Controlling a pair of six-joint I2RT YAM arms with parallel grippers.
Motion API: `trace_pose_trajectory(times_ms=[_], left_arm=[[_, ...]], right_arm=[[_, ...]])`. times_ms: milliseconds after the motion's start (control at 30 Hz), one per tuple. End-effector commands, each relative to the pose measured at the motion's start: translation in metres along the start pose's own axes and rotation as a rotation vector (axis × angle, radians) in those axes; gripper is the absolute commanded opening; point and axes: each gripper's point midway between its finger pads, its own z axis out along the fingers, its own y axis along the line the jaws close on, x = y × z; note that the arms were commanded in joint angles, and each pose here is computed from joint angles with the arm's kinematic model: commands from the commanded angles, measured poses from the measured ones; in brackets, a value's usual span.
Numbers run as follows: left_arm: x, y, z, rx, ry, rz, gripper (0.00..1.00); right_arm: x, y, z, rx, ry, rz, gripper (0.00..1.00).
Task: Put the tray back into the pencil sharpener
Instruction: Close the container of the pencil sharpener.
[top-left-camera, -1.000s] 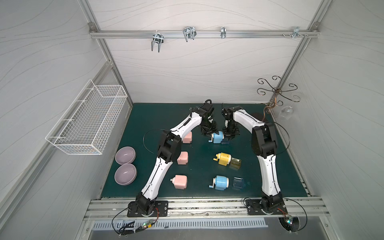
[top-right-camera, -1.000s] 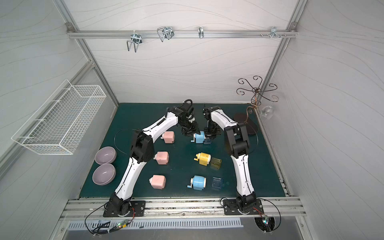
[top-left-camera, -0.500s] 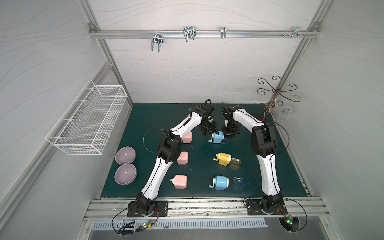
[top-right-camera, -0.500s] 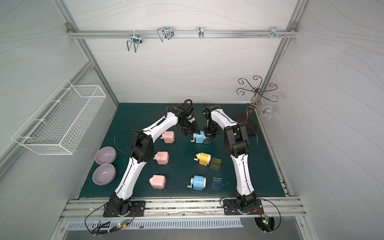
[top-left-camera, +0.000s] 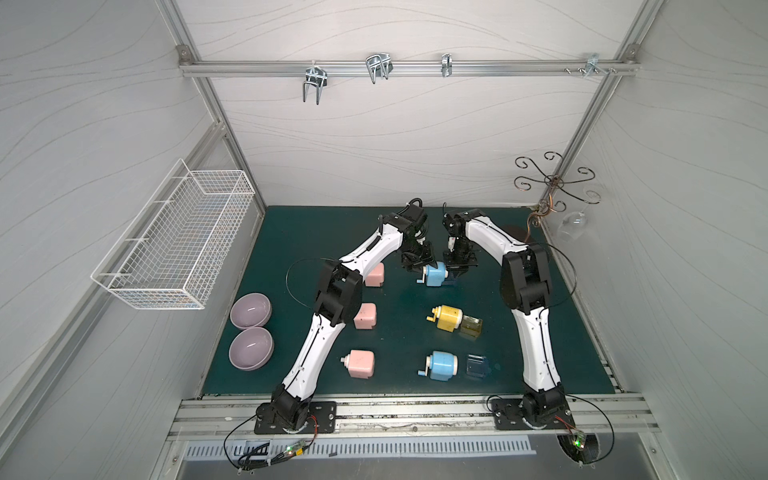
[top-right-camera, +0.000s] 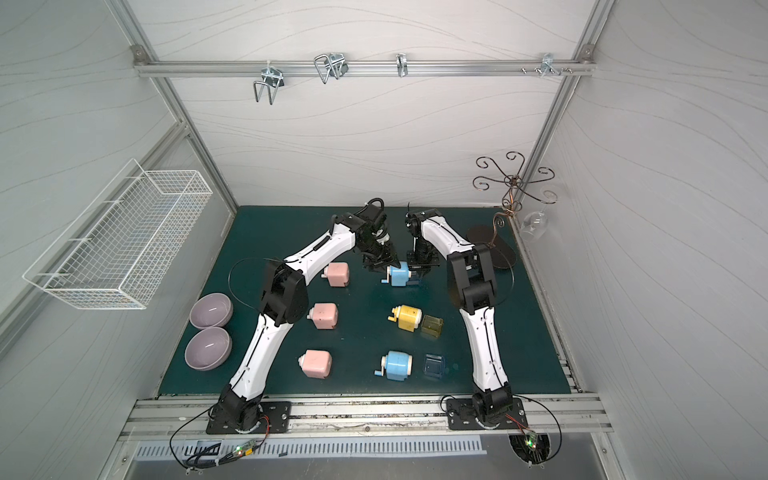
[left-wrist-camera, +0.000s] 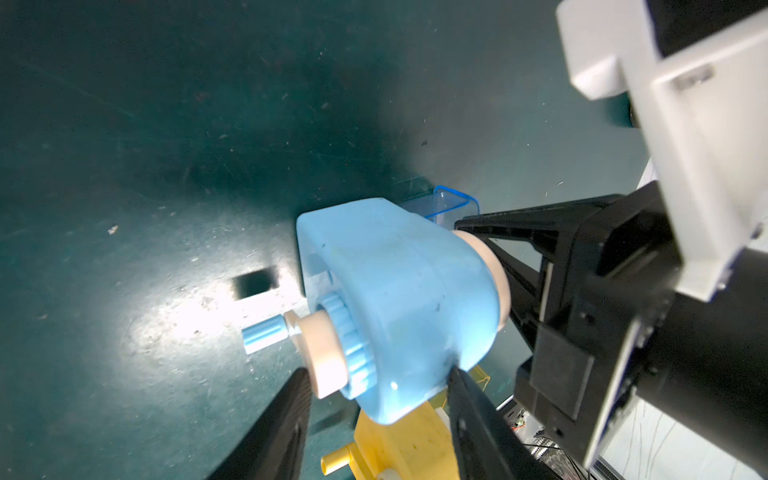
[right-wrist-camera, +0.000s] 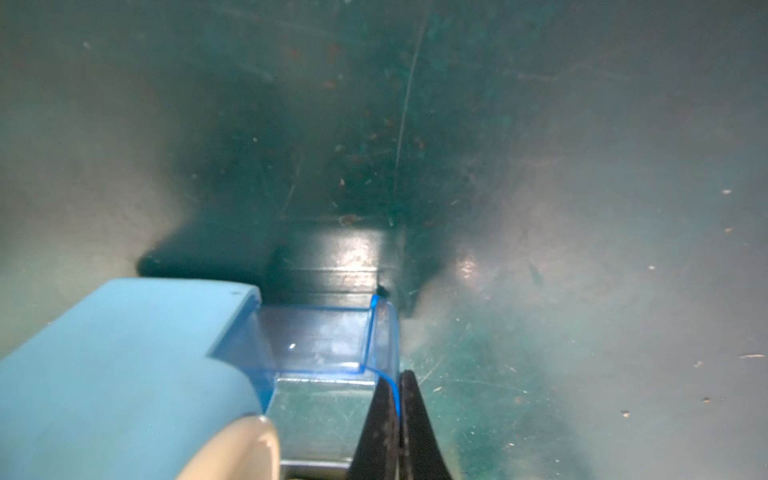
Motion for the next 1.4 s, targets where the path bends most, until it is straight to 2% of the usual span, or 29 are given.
trace_pose_trajectory(times_ms=[0, 933, 1367], left_arm=[[-0.001, 0.006, 0.019, -0.016, 0.018, 0.009, 0.55], [-0.001, 0.006, 0.019, -0.016, 0.020, 0.011, 0.55], [-0.001, 0.006, 0.022, -0.017, 0.024, 0.009, 0.54]], right_arm=[[0.004, 0.009, 0.001, -0.043, 0.031, 0.012, 0.00], [0.003, 0.025, -0.008, -0.116, 0.015, -0.001, 0.00], [0.003, 0.045, -0.015, -0.195, 0.008, -0.008, 0.00]])
